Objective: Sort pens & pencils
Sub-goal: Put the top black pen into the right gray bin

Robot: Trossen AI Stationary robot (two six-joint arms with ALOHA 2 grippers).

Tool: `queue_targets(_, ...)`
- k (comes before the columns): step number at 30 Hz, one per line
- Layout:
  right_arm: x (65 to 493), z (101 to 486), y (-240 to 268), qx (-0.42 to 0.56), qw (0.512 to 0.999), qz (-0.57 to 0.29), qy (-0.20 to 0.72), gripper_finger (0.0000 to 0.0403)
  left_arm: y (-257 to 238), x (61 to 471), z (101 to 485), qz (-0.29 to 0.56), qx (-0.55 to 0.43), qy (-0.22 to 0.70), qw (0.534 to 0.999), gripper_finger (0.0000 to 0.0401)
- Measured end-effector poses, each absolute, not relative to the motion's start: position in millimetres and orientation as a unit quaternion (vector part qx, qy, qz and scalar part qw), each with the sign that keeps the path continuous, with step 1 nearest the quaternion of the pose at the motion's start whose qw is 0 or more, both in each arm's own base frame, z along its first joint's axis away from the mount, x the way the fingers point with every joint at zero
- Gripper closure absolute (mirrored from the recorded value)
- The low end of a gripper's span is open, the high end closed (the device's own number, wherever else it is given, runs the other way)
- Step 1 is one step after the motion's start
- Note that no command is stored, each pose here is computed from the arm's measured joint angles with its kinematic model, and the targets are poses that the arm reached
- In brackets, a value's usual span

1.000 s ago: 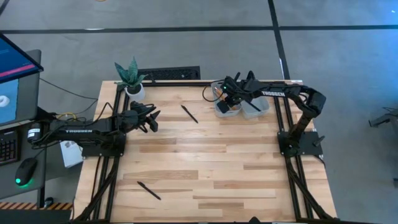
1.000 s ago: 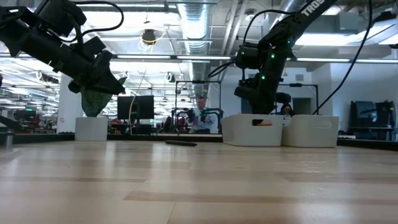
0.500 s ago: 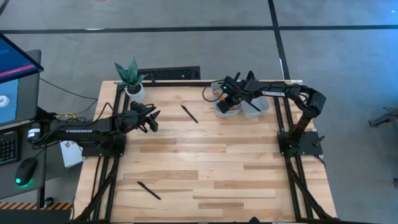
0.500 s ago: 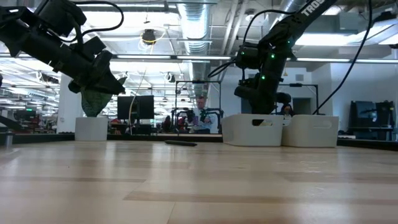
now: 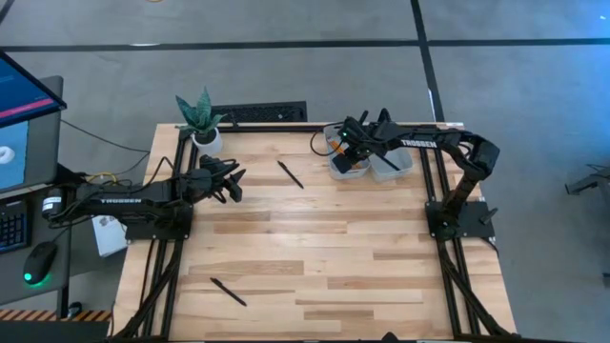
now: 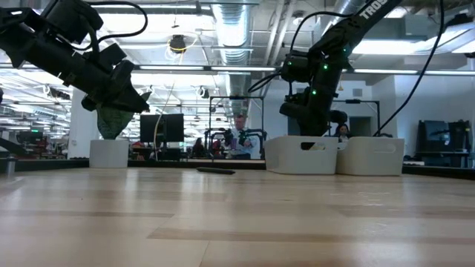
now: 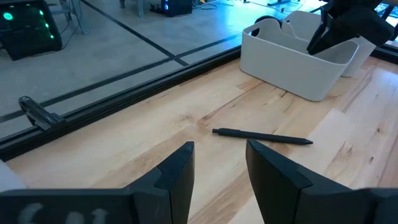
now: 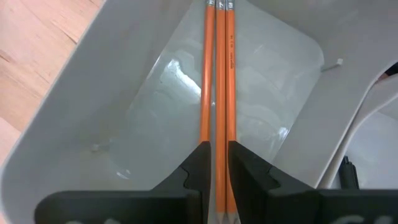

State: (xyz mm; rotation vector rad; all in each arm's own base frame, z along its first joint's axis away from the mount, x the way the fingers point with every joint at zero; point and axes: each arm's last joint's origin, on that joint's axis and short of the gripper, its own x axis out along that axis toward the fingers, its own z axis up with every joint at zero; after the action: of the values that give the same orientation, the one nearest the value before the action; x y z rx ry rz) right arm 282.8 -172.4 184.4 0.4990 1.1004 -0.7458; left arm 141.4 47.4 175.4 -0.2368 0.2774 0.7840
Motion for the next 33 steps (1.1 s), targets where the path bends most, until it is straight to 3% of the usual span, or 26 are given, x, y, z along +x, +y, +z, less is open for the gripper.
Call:
queue_targets(20, 282, 187, -171, 0.231, 0.76, -0.338, 0.504, 0.0325, 48, 141, 176, 0.39, -0.112, 0.132, 0.904, 0.0266)
queue_targets(33, 294, 235, -175, 0.225, 0.773, -0.334, 0.49, 0.0325, 48, 141, 177, 0.391, -0.119, 0.123, 0.904, 0.0266)
